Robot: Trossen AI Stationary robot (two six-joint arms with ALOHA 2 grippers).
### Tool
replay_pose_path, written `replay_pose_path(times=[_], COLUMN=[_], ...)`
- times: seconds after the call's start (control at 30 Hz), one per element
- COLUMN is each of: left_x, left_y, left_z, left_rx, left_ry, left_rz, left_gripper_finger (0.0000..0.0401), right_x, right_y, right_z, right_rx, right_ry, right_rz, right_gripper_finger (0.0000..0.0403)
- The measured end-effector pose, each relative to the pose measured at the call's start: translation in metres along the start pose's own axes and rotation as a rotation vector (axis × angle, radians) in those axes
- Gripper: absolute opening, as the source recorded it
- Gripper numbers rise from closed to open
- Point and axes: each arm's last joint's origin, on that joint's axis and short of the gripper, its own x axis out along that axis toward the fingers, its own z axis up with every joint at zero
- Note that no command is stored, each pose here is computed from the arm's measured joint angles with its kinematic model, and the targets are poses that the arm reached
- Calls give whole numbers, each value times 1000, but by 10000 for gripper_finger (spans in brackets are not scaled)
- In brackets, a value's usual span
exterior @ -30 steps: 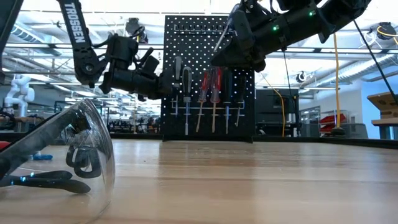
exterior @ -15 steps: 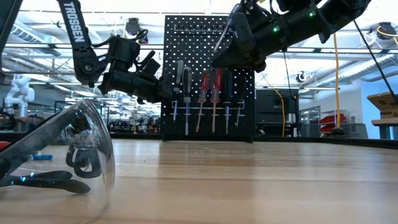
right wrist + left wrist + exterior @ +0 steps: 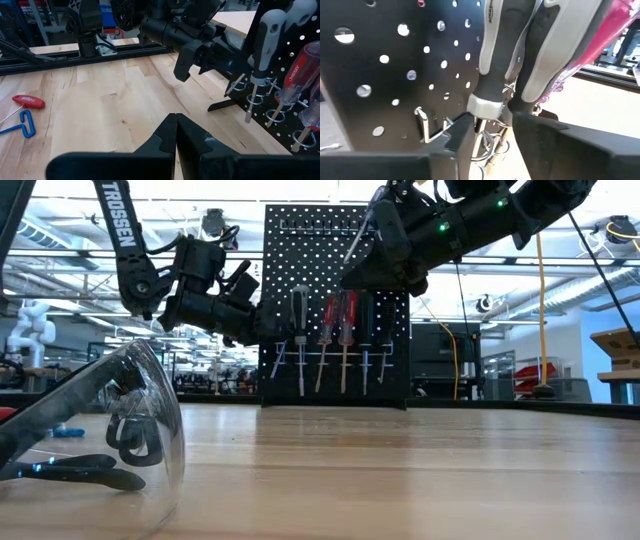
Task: Hang tools onto peg board
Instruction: Hang the gray screwdriver on the pegboard
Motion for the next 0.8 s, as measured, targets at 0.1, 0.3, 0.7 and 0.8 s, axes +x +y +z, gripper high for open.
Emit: replay_pose_path(times=[0.1,0.3,0.7,0.8], left_x=[-1,-3,-13,-17], left_y=[-1,-2,-4,-4], left_z=[1,5,12,17], left_rx=[-1,-1,-4,-7], left_ry=[3,12,118,123], left_rz=[-35,-52,-157,-166], left_gripper_finger=[165,219,286,286], right_x=[0,0,0,0], right_y=[0,0,0,0], right_z=[0,0,0,0], right_rx=[0,0,6,6], right_ry=[0,-1,-2,-1], right_rz=[0,0,0,1], right_gripper_finger=[0,0,0,0])
